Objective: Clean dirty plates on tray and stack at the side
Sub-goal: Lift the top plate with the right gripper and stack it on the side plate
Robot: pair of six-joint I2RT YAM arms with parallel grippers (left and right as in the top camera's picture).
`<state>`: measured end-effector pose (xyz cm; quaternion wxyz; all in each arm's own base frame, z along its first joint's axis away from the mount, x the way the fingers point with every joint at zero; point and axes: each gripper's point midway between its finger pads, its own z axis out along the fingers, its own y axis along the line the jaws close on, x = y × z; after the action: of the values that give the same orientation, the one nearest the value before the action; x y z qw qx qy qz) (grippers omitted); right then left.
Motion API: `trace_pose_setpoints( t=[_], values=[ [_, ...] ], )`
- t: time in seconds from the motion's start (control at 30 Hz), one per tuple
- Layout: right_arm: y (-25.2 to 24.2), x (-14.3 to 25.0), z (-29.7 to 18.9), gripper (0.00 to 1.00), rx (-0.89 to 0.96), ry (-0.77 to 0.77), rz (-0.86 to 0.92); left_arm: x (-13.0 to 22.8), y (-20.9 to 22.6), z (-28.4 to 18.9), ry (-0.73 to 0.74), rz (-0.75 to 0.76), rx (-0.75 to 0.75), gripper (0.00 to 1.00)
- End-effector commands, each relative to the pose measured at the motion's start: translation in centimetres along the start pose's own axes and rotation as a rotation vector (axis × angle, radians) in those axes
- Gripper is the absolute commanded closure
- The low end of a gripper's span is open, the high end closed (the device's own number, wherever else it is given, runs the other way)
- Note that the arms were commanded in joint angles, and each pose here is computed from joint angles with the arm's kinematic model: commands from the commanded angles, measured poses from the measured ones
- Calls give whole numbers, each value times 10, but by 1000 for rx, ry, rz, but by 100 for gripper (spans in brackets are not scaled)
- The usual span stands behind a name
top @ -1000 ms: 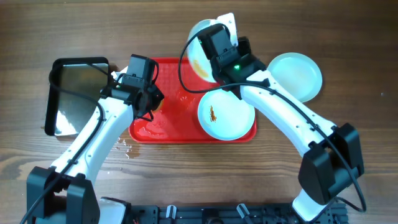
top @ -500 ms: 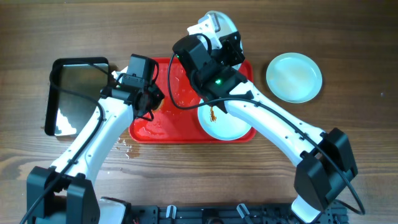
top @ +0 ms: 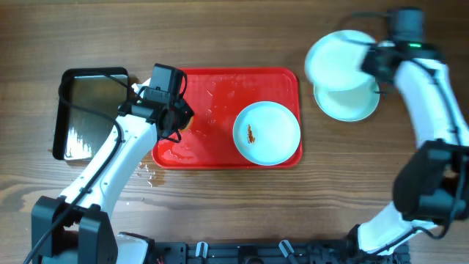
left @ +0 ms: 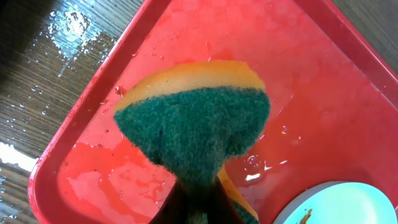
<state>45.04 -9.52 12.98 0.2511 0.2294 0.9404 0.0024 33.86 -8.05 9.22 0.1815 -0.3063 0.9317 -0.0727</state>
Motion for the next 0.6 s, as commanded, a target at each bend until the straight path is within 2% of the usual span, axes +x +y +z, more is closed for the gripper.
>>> trace_pose_setpoints(
  t=[0.0, 0.03, 0.17, 0.2, 0.23, 0.27, 0.3, 0.37, 0.4, 0.47, 0.57],
  values=[
    [-14, 13, 3, 96, -241, 86, 127, -1, -1, 1, 0, 12, 0, 96],
    [-31, 26, 14, 96, -222, 111, 162, -1, -1, 1, -2, 11, 3, 96],
    [-45, 52, 42, 94, -169, 115, 205, -2, -2, 1, -3, 12, 4, 96],
    [-46, 57, 45, 69, -165, 125, 236, -2, -1, 1, -2, 11, 3, 96],
    [-45, 59, 45, 37, -170, 136, 270, -2, -1, 1, -2, 12, 3, 96],
    [-35, 62, 43, 26, -220, 158, 276, -2, -2, 1, -3, 11, 4, 96],
    [-23, 65, 40, 23, -284, 183, 273, -2, -2, 1, -5, 11, 6, 96],
    [2, 74, 30, 23, -409, 243, 267, -2, -2, 1, -5, 11, 6, 96],
    [24, 84, 23, 24, -493, 279, 203, -2, -2, 1, -5, 11, 6, 96],
    [53, 112, 18, 26, -509, 352, 57, -2, -2, 1, -4, 11, 5, 96],
    [98, 161, 15, 36, -416, 438, -155, -2, -2, 1, -4, 11, 6, 96]
  ],
)
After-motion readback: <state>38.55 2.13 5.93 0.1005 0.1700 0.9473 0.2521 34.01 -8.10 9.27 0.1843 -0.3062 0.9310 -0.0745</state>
